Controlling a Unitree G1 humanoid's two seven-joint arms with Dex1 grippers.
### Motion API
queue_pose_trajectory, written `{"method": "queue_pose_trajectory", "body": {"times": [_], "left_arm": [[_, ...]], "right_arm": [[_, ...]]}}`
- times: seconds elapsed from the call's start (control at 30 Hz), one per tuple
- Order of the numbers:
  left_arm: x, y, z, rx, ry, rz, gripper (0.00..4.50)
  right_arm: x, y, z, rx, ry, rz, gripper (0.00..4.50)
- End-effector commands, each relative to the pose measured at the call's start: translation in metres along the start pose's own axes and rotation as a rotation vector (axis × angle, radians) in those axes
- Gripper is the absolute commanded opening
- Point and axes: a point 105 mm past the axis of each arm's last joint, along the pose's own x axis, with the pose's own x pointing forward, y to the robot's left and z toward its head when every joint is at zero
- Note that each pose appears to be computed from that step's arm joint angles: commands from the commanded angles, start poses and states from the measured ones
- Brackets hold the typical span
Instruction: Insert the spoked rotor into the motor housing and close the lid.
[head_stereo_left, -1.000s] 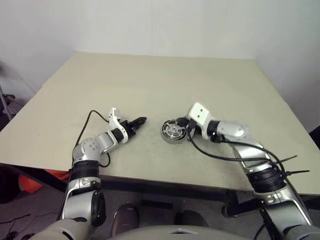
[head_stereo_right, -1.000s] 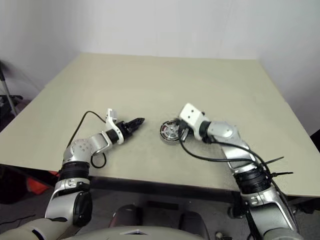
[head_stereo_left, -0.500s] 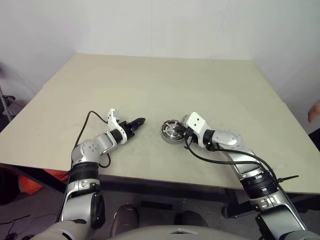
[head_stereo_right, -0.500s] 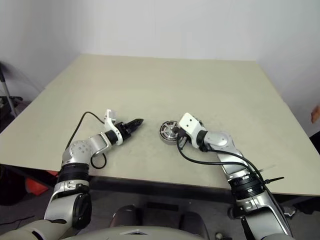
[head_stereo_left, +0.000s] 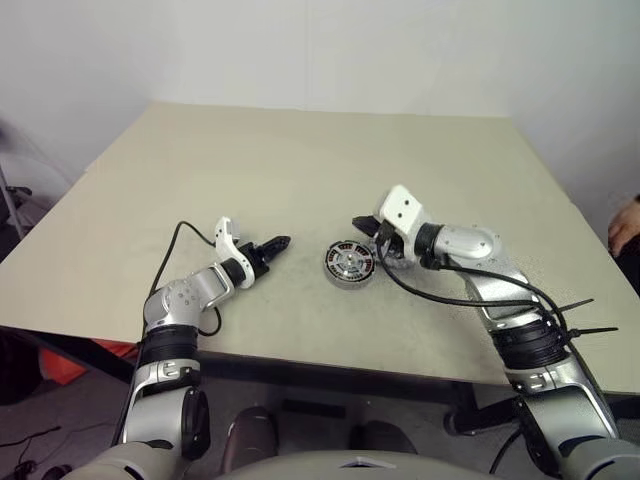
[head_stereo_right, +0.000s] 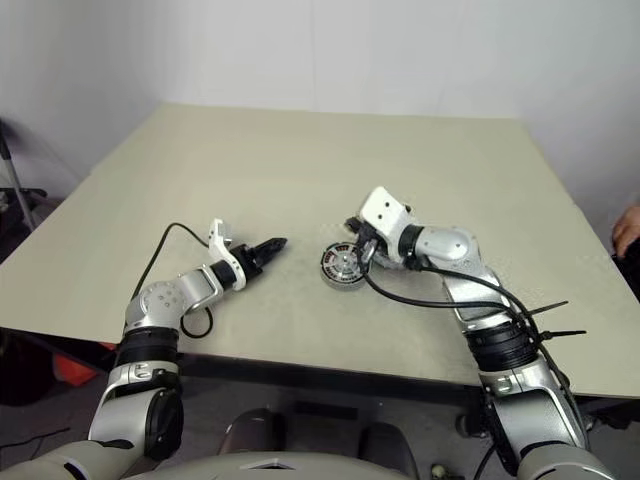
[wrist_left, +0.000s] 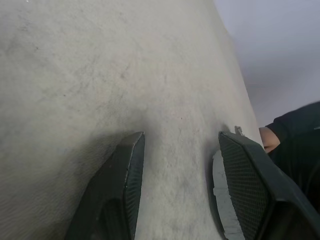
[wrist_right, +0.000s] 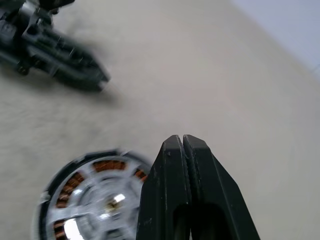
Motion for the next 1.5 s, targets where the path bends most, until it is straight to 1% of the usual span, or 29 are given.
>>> {"method": "queue_pose_trajectory", "body": {"times": [0.03, 0.07, 0.1, 0.17, 0.2, 0.33, 0.4, 0.47, 0.53, 0.63, 0.7, 0.73, 0.8, 0.87, 0.93, 0.97, 1.1, 1.27, 1.37, 1.5], "left_arm": [[-0.002, -0.005, 0.01, 0.031, -0.034, -0.006, 2.49], [-0.003, -0.005, 0.012, 0.033, -0.037, -0.005, 2.49], [-0.004, -0.004, 0.013, 0.034, -0.039, -0.004, 2.49], [-0.007, -0.003, 0.015, 0.034, -0.042, -0.002, 2.49], [-0.007, -0.002, 0.015, 0.033, -0.043, 0.003, 2.49], [-0.006, 0.001, 0.011, 0.031, -0.034, 0.014, 2.49], [-0.005, 0.0, 0.01, 0.032, -0.033, 0.011, 2.49], [-0.004, 0.0, 0.01, 0.032, -0.033, 0.009, 2.49], [-0.004, 0.0, 0.01, 0.034, -0.034, 0.009, 2.49], [-0.005, 0.001, 0.009, 0.036, -0.034, 0.012, 2.49], [-0.006, 0.002, 0.008, 0.037, -0.033, 0.015, 2.49], [-0.007, 0.002, 0.008, 0.038, -0.033, 0.017, 2.49], [-0.007, 0.003, 0.008, 0.038, -0.035, 0.02, 2.49], [-0.007, 0.003, 0.008, 0.038, -0.036, 0.02, 2.49], [-0.006, 0.002, 0.007, 0.039, -0.033, 0.019, 2.49], [-0.006, 0.002, 0.007, 0.04, -0.032, 0.019, 2.49], [-0.007, 0.003, 0.007, 0.039, -0.032, 0.022, 2.49], [-0.006, 0.004, 0.004, 0.037, -0.027, 0.025, 2.49], [-0.006, 0.004, 0.003, 0.038, -0.026, 0.026, 2.49], [-0.007, 0.005, 0.003, 0.037, -0.029, 0.028, 2.49]], "right_arm": [[0.011, 0.012, -0.067, 0.072, 0.171, -0.023, 0.0], [0.011, 0.014, -0.064, 0.07, 0.156, -0.02, 0.0], [0.012, 0.014, -0.055, 0.076, 0.118, -0.017, 0.0], [0.01, 0.008, -0.026, 0.063, 0.021, -0.016, 0.0], [0.008, 0.005, -0.017, 0.048, -0.002, -0.017, 0.0], [0.001, -0.009, 0.006, -0.026, -0.041, -0.044, 0.0], [-0.003, -0.013, 0.023, -0.054, -0.084, -0.042, 0.0], [-0.009, -0.01, 0.04, -0.083, -0.12, -0.015, 0.0], [-0.014, -0.003, 0.048, -0.125, -0.128, 0.024, 0.0], [-0.021, 0.005, 0.05, -0.152, -0.121, 0.056, 0.0], [-0.023, 0.011, 0.044, -0.131, -0.105, 0.077, 0.0], [-0.024, 0.014, 0.038, -0.114, -0.087, 0.085, 0.0], [-0.022, 0.02, 0.015, -0.078, -0.025, 0.099, 0.0], [-0.016, 0.02, -0.012, -0.022, 0.045, 0.074, 0.0], [-0.01, 0.016, -0.032, -0.046, 0.114, 0.032, 0.0], [-0.009, 0.015, -0.037, -0.065, 0.132, 0.02, 0.0], [-0.011, 0.015, 0.002, -0.084, 0.008, 0.031, 0.0], [-0.025, 0.004, 0.027, -0.12, -0.053, 0.022, 0.0], [-0.038, -0.01, 0.03, -0.202, -0.008, -0.01, 0.0], [-0.05, -0.023, 0.019, -0.287, 0.101, -0.036, 0.0]]}}
